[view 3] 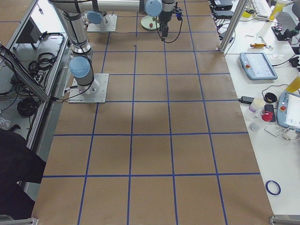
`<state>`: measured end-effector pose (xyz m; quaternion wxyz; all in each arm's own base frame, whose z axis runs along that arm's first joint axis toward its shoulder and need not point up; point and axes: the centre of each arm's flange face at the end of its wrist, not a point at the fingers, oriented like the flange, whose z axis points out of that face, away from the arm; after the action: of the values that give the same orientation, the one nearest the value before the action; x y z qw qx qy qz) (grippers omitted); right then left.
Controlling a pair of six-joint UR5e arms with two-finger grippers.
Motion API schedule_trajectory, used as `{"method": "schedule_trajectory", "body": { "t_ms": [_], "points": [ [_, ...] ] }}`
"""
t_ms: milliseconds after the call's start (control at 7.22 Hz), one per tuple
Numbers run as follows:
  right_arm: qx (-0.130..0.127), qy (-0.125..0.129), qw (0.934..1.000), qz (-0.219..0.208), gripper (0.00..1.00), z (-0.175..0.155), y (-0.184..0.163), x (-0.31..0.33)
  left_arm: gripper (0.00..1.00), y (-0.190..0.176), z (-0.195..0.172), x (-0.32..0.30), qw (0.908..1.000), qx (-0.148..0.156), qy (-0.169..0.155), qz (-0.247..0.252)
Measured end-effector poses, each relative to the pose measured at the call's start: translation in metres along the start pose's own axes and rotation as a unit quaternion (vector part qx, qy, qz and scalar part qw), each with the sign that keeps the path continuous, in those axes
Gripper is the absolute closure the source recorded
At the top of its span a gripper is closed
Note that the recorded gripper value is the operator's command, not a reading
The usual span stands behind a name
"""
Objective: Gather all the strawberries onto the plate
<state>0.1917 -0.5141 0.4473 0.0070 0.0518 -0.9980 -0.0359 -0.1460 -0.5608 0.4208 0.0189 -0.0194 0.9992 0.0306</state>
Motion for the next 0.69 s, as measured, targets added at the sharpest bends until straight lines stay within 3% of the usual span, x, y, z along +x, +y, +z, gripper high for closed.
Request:
{"method": "schedule_trajectory", "body": {
  "t_ms": [693],
  "points": [
    [0.0, -0.003, 1.0, 0.0, 0.0, 0.001, 0.001, -0.003, 0.0, 0.044, -0.023, 0.014, 0.9994, -0.033, 0.002, 0.012]
  ]
}}
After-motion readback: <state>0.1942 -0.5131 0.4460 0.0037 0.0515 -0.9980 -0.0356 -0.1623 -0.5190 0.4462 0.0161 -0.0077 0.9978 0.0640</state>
